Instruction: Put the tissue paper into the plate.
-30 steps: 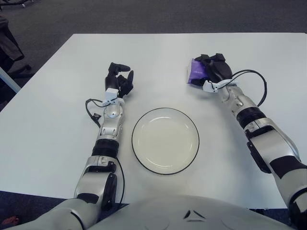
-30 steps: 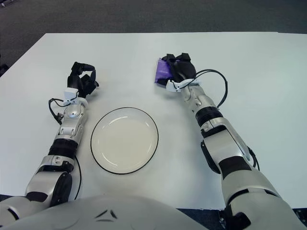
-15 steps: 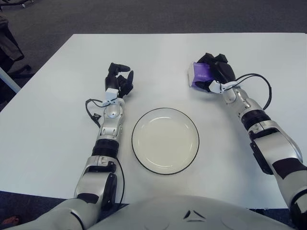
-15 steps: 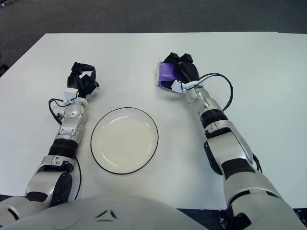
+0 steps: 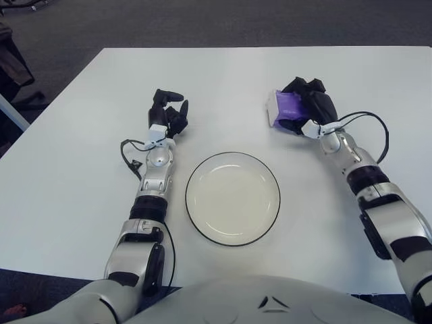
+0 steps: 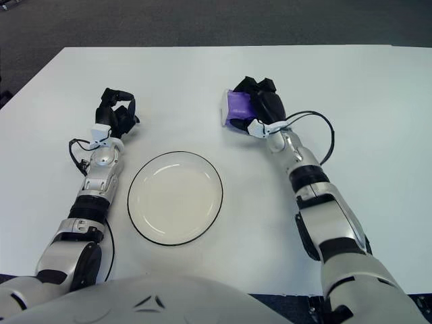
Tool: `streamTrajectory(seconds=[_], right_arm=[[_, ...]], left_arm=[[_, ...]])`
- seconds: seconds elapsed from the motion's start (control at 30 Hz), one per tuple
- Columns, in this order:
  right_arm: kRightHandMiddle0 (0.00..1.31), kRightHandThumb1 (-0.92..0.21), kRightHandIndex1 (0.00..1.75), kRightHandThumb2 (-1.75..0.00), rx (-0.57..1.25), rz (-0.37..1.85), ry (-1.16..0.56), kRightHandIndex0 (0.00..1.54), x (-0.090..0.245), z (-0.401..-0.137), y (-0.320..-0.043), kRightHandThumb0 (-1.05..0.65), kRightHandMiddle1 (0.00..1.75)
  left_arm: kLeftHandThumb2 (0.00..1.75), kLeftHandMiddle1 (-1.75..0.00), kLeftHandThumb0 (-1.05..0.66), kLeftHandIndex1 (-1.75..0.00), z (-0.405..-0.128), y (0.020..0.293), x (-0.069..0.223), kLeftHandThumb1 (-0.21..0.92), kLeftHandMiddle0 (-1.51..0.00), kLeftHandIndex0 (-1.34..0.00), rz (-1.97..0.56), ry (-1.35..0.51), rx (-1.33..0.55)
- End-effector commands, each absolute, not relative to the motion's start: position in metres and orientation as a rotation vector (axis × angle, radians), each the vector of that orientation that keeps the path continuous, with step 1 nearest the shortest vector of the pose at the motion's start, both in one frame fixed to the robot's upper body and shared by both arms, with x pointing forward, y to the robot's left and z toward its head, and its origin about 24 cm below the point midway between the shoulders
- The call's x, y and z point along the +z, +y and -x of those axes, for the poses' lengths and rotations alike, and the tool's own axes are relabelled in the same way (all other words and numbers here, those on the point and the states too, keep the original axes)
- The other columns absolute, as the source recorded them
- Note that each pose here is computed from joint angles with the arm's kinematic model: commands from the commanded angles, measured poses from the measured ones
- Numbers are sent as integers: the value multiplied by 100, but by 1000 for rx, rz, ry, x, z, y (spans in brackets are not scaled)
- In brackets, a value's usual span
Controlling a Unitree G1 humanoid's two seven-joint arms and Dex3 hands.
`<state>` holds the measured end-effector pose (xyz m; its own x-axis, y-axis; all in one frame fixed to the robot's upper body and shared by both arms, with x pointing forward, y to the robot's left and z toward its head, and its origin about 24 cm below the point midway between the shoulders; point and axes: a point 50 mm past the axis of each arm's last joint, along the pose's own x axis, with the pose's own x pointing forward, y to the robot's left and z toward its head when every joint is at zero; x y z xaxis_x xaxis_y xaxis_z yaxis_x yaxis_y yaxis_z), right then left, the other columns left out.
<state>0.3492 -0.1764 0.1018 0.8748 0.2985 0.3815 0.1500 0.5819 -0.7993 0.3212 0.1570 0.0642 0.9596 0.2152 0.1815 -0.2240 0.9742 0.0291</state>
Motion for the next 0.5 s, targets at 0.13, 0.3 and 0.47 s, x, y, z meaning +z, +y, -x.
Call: streamTrajectory(seconds=[0.13, 0.3, 0.47], right_arm=[[45, -28, 175, -136, 98, 919, -641, 58, 118, -332, -173, 0, 175], [46, -28, 175, -137, 101, 885, -736, 59, 134, -322, -165, 0, 174], [46, -28, 175, -136, 123, 844, -825, 60, 149, -310, -157, 0, 173]], left_arm=[[50, -175, -37, -157, -296, 164, 13, 82, -84, -42, -66, 4, 251], [50, -175, -37, -157, -297, 166, 13, 82, -84, -42, -68, 6, 250], [50, -175, -37, -157, -299, 167, 12, 82, -83, -42, -74, 13, 246]])
